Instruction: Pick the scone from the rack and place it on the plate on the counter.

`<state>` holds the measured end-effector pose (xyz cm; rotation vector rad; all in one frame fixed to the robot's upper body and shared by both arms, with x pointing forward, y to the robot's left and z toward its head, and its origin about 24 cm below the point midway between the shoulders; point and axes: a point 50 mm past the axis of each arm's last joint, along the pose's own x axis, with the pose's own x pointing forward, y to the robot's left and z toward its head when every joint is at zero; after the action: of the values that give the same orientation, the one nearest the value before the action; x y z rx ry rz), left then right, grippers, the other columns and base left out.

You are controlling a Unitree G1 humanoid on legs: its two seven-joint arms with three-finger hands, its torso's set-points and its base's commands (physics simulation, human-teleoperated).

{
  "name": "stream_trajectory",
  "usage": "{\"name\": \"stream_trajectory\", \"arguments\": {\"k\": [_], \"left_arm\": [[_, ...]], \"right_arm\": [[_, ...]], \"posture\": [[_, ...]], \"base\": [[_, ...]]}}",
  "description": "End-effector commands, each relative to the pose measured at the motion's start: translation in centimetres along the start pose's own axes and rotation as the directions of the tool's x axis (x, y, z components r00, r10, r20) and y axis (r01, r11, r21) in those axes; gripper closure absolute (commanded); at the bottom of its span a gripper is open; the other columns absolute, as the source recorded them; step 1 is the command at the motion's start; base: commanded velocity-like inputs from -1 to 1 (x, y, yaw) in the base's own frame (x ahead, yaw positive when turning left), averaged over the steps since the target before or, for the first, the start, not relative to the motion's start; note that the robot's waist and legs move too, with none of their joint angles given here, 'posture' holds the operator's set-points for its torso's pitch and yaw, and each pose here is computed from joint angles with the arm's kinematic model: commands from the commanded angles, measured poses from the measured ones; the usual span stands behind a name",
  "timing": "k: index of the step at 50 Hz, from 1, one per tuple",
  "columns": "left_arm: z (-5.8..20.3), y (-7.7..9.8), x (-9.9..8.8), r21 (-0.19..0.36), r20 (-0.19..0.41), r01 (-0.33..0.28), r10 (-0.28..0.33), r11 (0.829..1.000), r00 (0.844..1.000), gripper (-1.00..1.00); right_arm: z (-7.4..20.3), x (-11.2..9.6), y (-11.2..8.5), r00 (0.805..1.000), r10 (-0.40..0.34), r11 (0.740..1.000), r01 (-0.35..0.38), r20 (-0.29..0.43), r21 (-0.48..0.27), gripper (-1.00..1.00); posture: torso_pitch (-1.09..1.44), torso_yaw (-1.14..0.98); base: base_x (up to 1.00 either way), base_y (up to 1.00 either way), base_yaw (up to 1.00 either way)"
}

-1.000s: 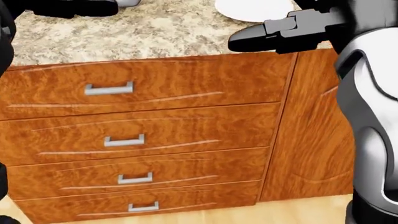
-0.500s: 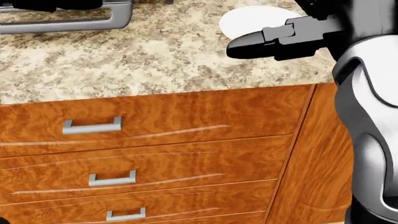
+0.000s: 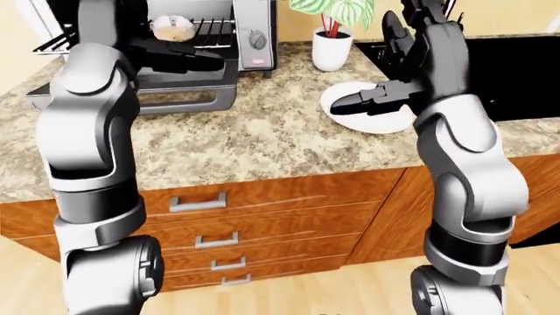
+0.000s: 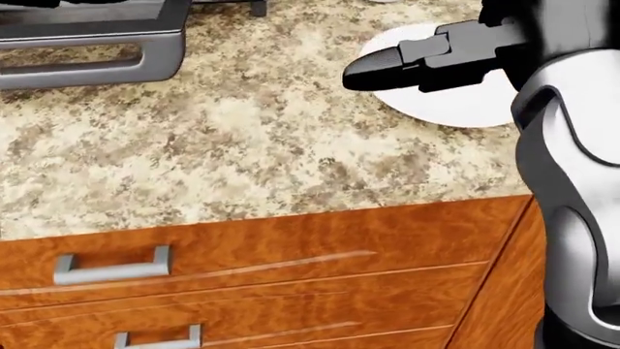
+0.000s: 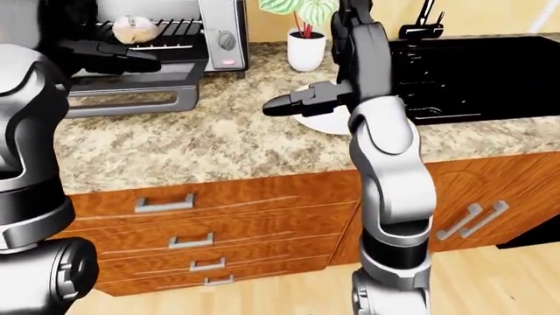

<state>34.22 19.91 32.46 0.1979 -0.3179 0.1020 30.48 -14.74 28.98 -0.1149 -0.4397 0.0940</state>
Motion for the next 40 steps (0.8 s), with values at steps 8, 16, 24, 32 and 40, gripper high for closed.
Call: {"name": "stream_trajectory", "arguments": {"k": [8,16,24,32,40], "left_arm": [[2.89,0.58,-0.26,0.006,0.112,-0.019,0.018,1.000,0.994,-1.00],[3.09,0.59,-0.31,0.014,0.114,-0.017,0.016,1.000,0.993,-1.00],[2.99,0.75,-0.40,0.017,0.111,-0.020,0.018,1.000,0.994,-1.00],[3.01,0.88,-0.47,0.017,0.111,-0.023,0.021,1.000,0.994,-1.00],[3.35,1.14,-0.49,0.020,0.117,-0.030,0.027,0.999,0.993,-1.00]], "right_arm": [[2.09,0.01,-0.26,0.996,-0.010,1.000,0.011,0.092,-0.013,-1.00],[2.34,-0.11,-0.49,0.995,-0.027,1.000,0.027,0.096,0.001,-1.00],[2.28,-0.22,-0.27,0.995,-0.017,1.000,0.016,0.101,0.002,-1.00],[2.18,-0.25,-0.22,0.995,-0.016,1.000,0.016,0.099,-0.003,-1.00],[1.95,-0.30,-0.20,0.995,-0.016,1.000,0.016,0.095,-0.001,-1.00]], "posture": [[0.00,0.00],[0.00,0.00],[0.00,0.00],[0.00,0.00],[0.00,0.00]], "base": [[0.17,0.09,0.00],[0.22,0.09,0.00],[0.00,0.00,0.00],[0.00,0.00,0.00],[0.00,0.00,0.00]]}}
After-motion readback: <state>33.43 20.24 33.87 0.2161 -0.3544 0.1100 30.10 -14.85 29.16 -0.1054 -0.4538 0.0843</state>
